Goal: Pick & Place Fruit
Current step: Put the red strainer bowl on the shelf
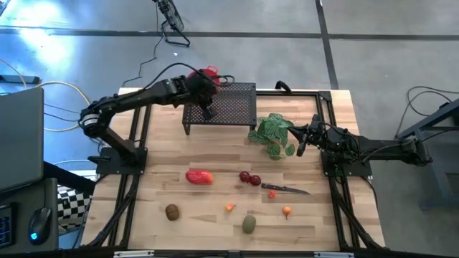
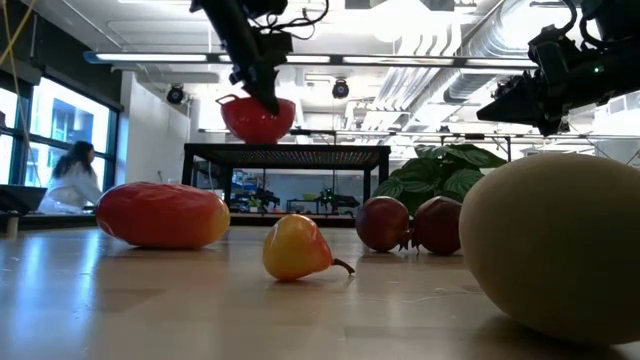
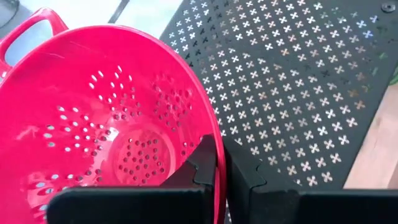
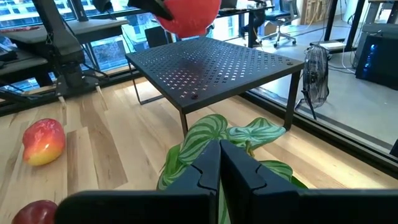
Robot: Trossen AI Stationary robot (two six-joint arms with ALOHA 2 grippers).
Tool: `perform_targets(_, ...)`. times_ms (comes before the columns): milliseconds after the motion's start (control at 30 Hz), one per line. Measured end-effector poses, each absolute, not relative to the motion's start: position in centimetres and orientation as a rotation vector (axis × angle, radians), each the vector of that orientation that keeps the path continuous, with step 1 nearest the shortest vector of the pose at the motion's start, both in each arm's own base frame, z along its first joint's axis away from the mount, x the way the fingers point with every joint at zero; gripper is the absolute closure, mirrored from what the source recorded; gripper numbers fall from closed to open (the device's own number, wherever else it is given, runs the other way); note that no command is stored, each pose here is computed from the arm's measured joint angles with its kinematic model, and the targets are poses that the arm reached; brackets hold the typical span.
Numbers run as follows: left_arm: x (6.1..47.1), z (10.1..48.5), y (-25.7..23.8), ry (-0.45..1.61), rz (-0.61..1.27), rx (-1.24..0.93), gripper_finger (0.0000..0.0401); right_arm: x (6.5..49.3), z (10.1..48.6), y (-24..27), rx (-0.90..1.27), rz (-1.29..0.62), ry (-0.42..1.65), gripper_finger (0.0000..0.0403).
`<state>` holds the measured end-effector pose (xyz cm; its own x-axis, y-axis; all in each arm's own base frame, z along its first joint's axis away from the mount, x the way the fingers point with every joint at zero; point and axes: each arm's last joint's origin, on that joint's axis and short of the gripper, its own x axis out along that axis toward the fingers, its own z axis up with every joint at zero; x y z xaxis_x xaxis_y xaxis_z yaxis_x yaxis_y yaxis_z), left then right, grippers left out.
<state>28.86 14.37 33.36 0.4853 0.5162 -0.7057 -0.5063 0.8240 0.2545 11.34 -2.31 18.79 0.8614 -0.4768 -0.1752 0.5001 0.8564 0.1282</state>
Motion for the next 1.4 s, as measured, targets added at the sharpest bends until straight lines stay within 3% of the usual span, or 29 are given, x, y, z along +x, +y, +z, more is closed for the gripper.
perform_targets(1400, 28.99, 33.19, 14.08, 0.849, 0.548, -0.071, 0.0393, 11.34, 18.8, -2.31, 0.173, -0.515, 0.138, 0.04)
